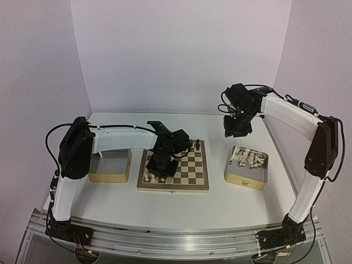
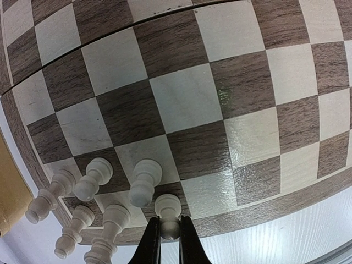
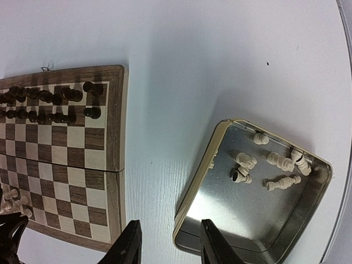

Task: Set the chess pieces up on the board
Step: Place the chess piece on the chessboard.

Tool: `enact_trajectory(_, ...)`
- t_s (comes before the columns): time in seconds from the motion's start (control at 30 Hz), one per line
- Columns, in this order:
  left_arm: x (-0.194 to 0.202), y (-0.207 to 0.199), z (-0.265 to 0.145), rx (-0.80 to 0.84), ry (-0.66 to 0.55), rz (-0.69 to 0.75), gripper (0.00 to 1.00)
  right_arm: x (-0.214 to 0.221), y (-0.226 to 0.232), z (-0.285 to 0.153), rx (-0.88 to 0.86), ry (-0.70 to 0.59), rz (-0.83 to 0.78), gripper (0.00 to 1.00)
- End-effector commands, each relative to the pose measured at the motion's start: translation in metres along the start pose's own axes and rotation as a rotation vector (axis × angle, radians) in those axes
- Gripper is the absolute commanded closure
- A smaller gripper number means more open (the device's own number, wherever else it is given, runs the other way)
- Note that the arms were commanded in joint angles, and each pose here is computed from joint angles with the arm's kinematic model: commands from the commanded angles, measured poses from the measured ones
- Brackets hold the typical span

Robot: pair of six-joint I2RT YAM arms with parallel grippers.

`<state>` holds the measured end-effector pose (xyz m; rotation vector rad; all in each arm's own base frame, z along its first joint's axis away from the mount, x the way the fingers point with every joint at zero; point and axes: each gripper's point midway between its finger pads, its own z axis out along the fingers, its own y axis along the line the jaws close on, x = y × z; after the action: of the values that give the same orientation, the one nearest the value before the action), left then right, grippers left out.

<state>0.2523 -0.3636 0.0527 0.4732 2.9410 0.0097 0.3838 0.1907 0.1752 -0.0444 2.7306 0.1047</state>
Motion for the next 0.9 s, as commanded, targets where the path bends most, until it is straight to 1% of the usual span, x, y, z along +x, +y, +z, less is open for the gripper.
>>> enact_trajectory(0.0,-0.001,0.005,-0.012,-0.002,-0.008,-0.015,0.98,-0.010,0.005,-0.003,-0.020,-0.020,-0.002,0.65)
enact_trajectory(0.03,0.000,0.005,-0.012,-0.003,-0.007,-0.016,0.96,-0.010,0.005,-0.003,-0.020,-0.020,-0.002,0.65)
enact_trajectory(0.13,-0.001,0.006,-0.013,-0.004,-0.010,-0.015,0.85,-0.010,0.005,-0.003,-0.020,-0.019,-0.002,0.65)
enact_trajectory(0.23,-0.001,0.006,-0.012,-0.007,-0.008,-0.014,0.81,-0.010,0.005,-0.003,-0.020,-0.019,-0.002,0.65)
enact_trajectory(0.57,-0.007,0.005,-0.019,-0.016,-0.025,-0.016,0.78,-0.010,0.005,-0.002,-0.019,-0.019,0.000,0.65)
enact_trajectory(0.77,-0.025,0.002,-0.042,-0.009,-0.078,-0.016,0.74,-0.010,-0.001,-0.005,0.003,-0.029,0.002,0.65)
enact_trajectory(0.87,-0.038,-0.005,-0.060,0.028,-0.125,-0.015,0.73,-0.006,-0.018,-0.006,0.022,-0.023,0.046,0.65)
